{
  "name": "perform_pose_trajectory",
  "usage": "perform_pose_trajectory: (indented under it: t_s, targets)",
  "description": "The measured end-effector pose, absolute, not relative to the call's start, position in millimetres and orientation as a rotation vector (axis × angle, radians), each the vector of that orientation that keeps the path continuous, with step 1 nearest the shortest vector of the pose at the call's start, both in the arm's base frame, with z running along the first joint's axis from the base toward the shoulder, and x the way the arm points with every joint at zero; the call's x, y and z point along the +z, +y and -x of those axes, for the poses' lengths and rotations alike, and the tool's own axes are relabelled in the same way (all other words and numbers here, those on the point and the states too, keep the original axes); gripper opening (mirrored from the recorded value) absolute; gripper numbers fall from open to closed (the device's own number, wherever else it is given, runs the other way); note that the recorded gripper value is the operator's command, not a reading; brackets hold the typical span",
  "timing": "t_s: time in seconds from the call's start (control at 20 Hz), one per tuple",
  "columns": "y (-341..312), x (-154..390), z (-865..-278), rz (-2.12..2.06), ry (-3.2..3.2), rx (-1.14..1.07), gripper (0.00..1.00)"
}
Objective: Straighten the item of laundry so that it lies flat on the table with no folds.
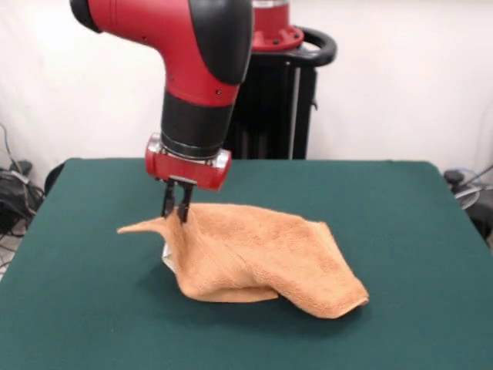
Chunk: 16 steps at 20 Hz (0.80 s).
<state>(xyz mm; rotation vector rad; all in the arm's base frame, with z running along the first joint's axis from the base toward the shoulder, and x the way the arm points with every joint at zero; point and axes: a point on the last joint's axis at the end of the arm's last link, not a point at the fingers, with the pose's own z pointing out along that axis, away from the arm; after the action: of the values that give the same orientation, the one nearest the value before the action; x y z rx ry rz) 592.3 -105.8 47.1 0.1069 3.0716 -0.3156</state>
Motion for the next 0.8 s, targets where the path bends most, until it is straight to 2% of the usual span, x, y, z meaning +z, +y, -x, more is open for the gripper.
perform_pose_trajectory:
  t_s: [0.35,0.8]
  targets:
    - [-81.4,62.3,-561.3,-0.078,3.059,-0.371,0.0]
    - [62.7,133.6,-506.1,-0.122,3.184,-0.33,0.0]
